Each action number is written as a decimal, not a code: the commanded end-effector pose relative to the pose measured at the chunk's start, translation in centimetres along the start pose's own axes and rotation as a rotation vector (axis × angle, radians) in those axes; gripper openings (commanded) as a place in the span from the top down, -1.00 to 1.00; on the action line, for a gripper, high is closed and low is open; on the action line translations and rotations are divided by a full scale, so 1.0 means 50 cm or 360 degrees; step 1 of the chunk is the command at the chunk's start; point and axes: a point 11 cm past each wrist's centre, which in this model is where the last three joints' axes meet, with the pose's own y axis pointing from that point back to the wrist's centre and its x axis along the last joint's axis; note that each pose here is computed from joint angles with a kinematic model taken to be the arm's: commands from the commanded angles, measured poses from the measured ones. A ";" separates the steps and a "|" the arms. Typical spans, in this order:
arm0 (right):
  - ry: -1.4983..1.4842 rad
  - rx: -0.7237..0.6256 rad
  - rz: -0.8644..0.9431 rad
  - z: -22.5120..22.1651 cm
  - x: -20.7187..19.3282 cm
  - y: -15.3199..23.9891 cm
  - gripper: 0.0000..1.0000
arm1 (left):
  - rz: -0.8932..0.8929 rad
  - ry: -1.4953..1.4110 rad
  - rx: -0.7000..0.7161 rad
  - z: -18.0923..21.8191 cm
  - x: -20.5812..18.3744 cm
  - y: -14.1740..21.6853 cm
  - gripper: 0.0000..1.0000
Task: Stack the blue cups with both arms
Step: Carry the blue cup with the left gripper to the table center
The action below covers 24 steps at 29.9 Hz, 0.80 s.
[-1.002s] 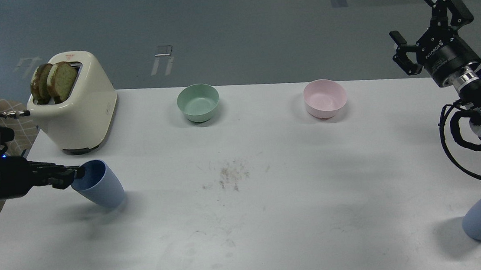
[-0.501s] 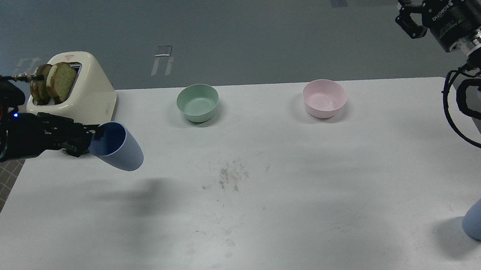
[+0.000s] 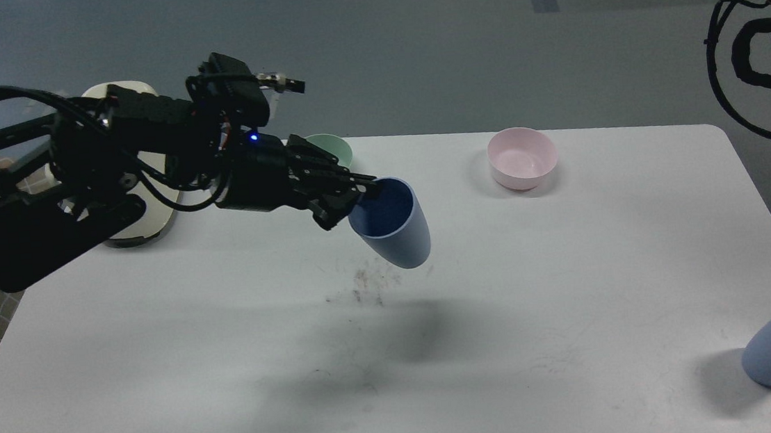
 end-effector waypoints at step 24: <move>-0.0038 -0.0044 0.0003 0.034 -0.004 0.017 -1.00 | -0.0437 -0.0267 -0.0021 0.021 -0.019 -0.250 1.00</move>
